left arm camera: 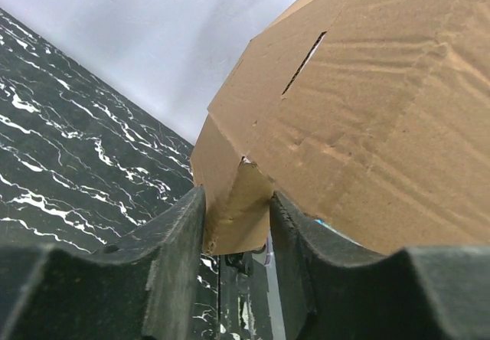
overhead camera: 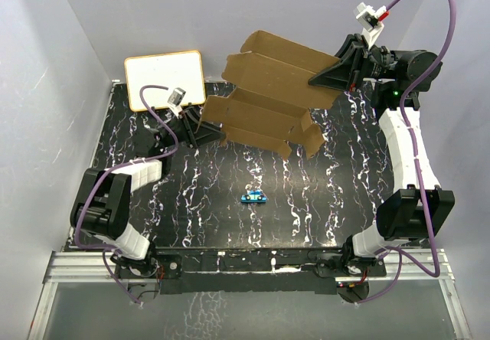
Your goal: Fold the paper box
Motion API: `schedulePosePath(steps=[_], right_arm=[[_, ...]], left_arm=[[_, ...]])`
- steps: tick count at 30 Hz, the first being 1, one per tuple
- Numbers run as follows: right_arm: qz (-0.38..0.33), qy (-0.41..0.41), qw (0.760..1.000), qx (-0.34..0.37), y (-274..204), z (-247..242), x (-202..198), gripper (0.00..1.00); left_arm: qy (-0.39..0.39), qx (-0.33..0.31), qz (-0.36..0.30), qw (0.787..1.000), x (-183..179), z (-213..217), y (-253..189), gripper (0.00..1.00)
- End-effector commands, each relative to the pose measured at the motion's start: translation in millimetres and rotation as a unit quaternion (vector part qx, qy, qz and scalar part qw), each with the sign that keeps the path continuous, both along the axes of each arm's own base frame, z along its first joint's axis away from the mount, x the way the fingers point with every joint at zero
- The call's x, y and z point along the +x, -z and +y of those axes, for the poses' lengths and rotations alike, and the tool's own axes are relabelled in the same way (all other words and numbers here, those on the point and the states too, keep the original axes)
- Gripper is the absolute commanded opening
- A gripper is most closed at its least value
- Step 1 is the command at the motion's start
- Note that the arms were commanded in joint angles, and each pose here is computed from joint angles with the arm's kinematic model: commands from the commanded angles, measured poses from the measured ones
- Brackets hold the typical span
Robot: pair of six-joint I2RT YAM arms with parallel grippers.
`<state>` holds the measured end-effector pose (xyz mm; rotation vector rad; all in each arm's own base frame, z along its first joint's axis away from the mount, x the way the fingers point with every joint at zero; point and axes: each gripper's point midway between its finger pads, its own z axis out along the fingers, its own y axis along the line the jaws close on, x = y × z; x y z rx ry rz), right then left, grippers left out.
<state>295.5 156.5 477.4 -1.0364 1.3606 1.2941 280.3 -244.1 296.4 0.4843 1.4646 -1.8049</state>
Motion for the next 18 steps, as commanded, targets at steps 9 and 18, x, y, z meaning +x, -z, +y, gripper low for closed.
schedulePosePath(steps=[9, 18], right_arm=[[-0.035, 0.011, 0.999, 0.010, -11.5, -0.1, -3.4, 0.08], [-0.037, 0.015, 0.999, 0.007, -8.4, -3.6, -0.7, 0.08]], left_arm=[[0.005, -0.025, -0.126, 0.992, -11.5, -4.0, -26.9, 0.00], [-0.029, -0.029, -0.094, 0.995, 3.6, 9.1, -15.9, 0.20]])
